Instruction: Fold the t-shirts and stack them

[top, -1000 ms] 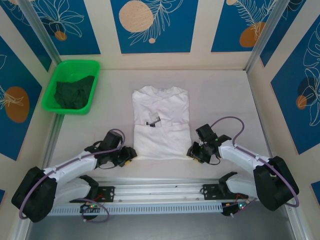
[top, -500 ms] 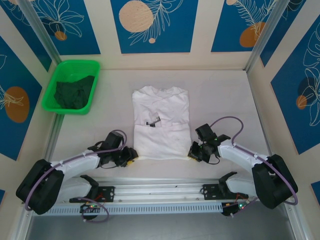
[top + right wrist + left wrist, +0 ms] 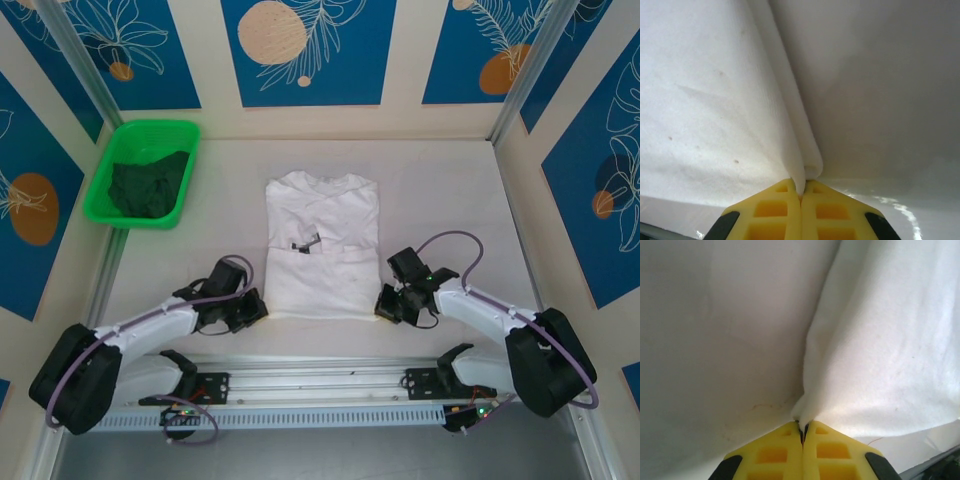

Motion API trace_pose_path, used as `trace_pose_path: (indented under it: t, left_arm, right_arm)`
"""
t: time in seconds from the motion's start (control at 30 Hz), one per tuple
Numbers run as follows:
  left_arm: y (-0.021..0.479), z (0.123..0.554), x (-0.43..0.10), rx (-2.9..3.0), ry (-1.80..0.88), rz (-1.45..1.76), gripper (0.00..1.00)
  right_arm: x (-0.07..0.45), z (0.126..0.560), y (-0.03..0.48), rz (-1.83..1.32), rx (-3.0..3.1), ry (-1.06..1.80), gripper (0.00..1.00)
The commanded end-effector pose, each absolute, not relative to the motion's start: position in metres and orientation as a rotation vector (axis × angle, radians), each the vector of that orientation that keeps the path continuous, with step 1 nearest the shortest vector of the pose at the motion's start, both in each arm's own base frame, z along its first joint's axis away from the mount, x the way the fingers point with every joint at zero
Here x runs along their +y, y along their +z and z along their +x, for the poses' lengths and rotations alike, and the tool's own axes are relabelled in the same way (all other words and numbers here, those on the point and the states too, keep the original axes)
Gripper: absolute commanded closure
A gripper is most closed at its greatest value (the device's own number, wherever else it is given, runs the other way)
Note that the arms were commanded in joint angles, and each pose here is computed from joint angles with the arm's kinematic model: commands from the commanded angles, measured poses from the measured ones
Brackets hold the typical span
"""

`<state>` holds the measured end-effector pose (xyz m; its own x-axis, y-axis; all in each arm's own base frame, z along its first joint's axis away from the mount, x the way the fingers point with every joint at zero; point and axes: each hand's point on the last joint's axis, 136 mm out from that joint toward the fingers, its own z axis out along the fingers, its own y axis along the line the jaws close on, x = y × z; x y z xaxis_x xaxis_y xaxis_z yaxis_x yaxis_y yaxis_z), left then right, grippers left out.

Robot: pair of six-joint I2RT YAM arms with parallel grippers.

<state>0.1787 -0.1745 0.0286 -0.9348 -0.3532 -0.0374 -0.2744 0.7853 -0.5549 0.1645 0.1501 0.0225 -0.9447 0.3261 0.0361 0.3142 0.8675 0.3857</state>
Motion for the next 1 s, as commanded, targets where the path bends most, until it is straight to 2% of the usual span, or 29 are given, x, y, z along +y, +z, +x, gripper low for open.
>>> trace_pose_path:
  t: [0.0,0.3,0.53,0.67,0.77,0.97]
  left_arm:
    - [0.031,0.167,-0.152,2.887,-0.654,-0.37,1.0]
    - [0.043,0.107,-0.152,3.032,-0.805,-0.302,1.0]
    - [0.086,0.084,-0.163,2.991,-1.056,-0.246,1.0]
    - [0.116,0.097,-0.166,2.893,-1.085,-0.249,1.0]
    - [0.147,0.12,-0.184,2.779,-1.212,-0.251,1.0]
    - [0.19,0.196,-0.19,2.632,-1.173,-0.272,1.0]
  right_arm:
    - [0.152,0.149,0.028,0.43,3.071,0.539,1.0]
    - [0.163,0.09,0.03,0.263,3.207,0.441,1.0]
    - [0.169,0.064,0.052,0.131,3.23,0.461,1.0]
    - [0.171,0.08,0.078,0.151,3.123,0.522,1.0]
    - [0.172,0.103,0.105,0.192,3.012,0.599,1.0]
    - [0.173,0.173,0.158,0.3,2.808,0.737,1.0]
